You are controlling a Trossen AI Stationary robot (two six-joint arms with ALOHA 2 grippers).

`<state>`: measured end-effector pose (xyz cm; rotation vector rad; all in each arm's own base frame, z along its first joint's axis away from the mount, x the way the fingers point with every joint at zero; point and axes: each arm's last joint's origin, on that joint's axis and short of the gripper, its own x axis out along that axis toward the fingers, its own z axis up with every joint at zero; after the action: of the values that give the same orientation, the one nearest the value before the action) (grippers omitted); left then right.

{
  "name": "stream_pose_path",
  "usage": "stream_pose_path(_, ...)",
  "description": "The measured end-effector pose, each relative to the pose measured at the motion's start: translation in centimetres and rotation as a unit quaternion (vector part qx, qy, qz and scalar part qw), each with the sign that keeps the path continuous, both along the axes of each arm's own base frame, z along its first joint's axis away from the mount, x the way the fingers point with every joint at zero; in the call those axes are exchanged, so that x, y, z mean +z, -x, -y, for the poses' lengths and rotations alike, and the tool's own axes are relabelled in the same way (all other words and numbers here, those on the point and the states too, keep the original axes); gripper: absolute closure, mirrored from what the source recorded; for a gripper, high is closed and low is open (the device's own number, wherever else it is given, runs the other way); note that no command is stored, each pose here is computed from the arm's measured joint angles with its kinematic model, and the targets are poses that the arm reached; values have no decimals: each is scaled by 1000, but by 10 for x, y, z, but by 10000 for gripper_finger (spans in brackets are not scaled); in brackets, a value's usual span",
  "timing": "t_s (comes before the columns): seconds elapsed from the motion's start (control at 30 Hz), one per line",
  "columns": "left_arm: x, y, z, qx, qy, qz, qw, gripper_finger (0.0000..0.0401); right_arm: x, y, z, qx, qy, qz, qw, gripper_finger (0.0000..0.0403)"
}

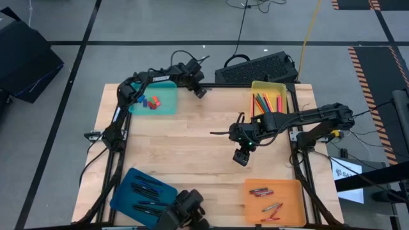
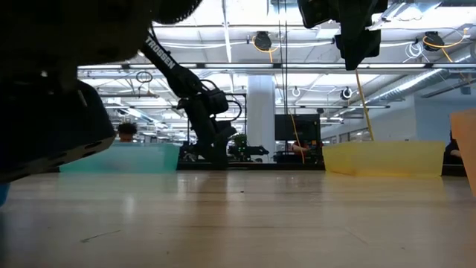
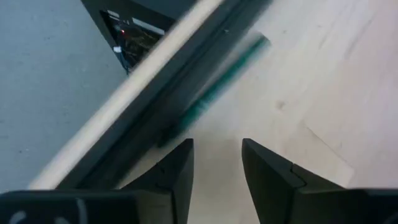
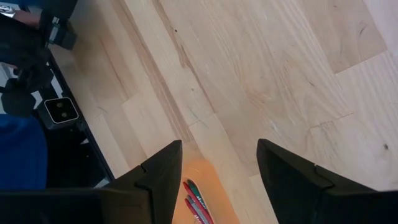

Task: Sort crayons/erasers/pens/pencils in bins
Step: Put the green crayon into the orange bin

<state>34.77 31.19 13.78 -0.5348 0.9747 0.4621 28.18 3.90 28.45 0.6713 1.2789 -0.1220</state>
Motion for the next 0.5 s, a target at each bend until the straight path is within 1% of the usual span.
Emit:
stream_pose_path(0.23, 2, -8, 13, -34, -8, -18, 999, 265, 0, 0, 0, 14, 6, 4, 1000, 202)
stream_pose_path(0.3, 8, -14, 13, -39, -27, -13, 999, 265, 0, 0, 0, 21, 8, 6, 1000, 202)
stream_pose_path(0.37, 15, -20, 12, -46, -52, 5, 998, 265, 0, 0, 0, 23, 9, 7, 1000, 202)
stream_pose_path(0.4, 18, -22, 11, -53, -58, 14, 997, 263, 0, 0, 0, 23, 9, 7, 1000, 202)
stream_pose_path(0.5, 17, -22, 12, -63, -63, 8, 996, 251, 0, 0, 0, 21, 8, 6, 1000, 202)
